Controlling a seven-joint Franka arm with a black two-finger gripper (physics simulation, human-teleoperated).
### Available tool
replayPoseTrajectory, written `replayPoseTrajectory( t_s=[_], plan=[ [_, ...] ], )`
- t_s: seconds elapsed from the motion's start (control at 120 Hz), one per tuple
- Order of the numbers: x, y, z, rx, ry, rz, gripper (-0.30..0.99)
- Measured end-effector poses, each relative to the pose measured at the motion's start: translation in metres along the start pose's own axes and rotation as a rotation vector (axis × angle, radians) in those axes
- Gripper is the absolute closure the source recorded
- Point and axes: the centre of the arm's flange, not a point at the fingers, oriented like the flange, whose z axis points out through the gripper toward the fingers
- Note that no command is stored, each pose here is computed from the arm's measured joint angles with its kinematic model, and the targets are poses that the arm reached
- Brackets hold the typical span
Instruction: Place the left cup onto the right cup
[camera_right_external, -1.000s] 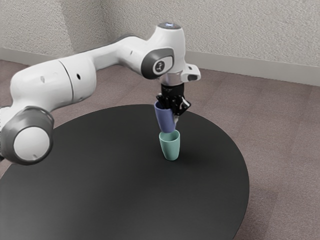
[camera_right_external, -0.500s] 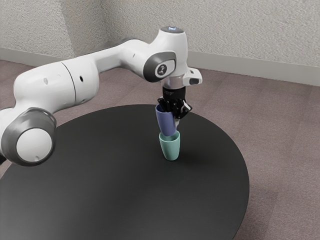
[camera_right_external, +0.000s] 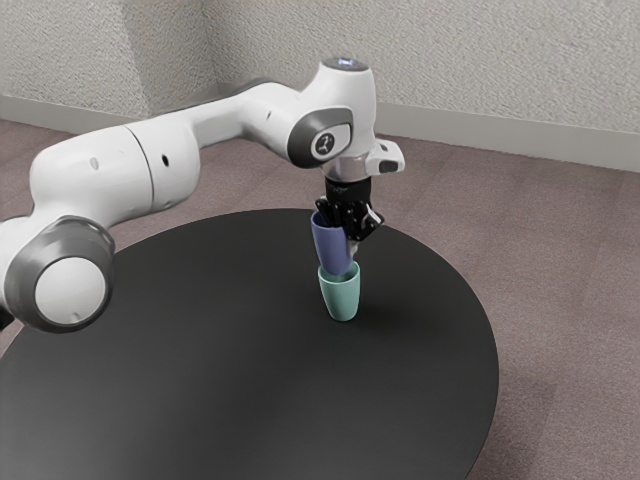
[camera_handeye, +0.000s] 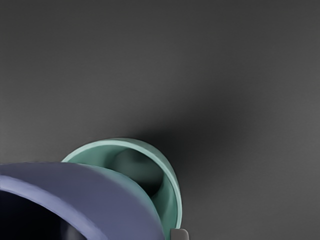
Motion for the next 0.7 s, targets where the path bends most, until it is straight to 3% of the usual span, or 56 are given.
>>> replayPoseTrajectory(
  t_s=[0.5, 0.567, 0.7],
  plan=[
    [0.003, 0.001, 0.011, -0.001, -0.003, 0.002, 0.78],
    [0.003, 0.001, 0.011, -0.001, -0.003, 0.003, 0.69],
    [0.003, 0.002, 0.011, 0.000, -0.002, 0.006, 0.40]
  ],
)
